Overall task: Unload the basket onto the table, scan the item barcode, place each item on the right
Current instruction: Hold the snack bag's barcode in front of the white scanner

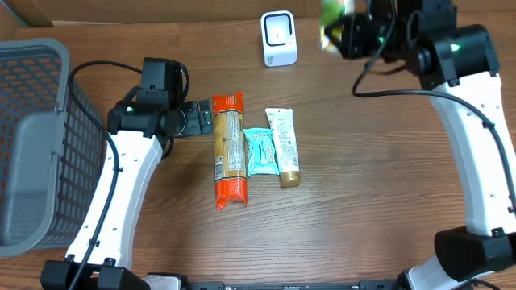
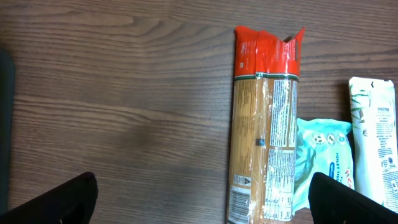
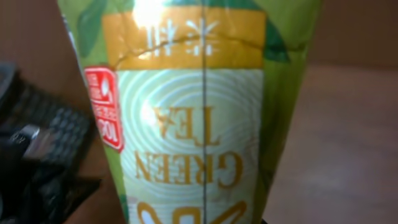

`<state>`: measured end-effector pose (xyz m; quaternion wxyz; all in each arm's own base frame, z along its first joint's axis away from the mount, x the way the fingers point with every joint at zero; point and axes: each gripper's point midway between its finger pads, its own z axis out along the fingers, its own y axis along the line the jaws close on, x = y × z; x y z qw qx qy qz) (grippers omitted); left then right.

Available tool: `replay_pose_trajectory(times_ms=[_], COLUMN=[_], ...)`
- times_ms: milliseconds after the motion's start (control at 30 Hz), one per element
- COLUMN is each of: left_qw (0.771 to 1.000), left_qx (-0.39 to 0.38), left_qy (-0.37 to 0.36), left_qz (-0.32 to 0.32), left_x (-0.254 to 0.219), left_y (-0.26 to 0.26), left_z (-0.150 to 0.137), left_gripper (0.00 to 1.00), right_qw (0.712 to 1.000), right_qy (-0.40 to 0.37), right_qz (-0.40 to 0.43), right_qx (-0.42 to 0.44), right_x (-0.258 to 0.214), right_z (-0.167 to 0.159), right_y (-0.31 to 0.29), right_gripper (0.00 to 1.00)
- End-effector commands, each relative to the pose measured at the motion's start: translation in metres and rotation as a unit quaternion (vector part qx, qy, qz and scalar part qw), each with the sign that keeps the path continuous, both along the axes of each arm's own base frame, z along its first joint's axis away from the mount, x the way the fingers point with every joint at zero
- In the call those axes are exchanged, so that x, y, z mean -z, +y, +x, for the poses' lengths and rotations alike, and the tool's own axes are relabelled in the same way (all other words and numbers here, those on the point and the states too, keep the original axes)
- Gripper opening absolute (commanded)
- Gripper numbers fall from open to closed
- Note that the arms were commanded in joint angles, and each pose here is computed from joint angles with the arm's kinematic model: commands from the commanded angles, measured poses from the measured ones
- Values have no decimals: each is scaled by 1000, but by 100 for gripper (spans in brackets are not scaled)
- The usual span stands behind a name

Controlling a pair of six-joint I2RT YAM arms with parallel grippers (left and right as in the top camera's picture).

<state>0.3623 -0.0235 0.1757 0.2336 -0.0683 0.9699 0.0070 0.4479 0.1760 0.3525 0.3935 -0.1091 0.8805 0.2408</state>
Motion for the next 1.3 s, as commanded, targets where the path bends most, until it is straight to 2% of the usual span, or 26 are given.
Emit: replay_pose_trajectory(times_ms=[0,167,367,467,533,600,900,1267], left_qw=[1000,1000,1000,1000,1000,1000,1000,1000], left_qx=[9,9,9,9,9,9,9,9], left_qy=[-2,-2,-2,-2,-2,-2,-2,-2], left_qz=[9,9,9,9,9,9,9,9], left_x=[-1,-1,-1,-1,-1,-1,-1,-1], left_y=[1,1,1,1,1,1,1,1], left_z=[2,2,2,2,2,2,2,2], left_gripper=[99,100,99,100,100,100,100,100], right_qw=[982,942,888,840,805,783,774,775], right_qy=[-70,-129,-191,-219,-226,-229,-228,-239], right_qz=[-148,-291,-401,-487,-546,-579,-591,-585], right_qx=[90,112,115,91,42,13,0,17], right_x=[23,61,106,127,146,163,214,210], right_z=[47,93,149,170,179,184,198,204], right_y=[-3,9,14,13,16,19,26,21], right_gripper=[4,4,4,4,4,4,4,4])
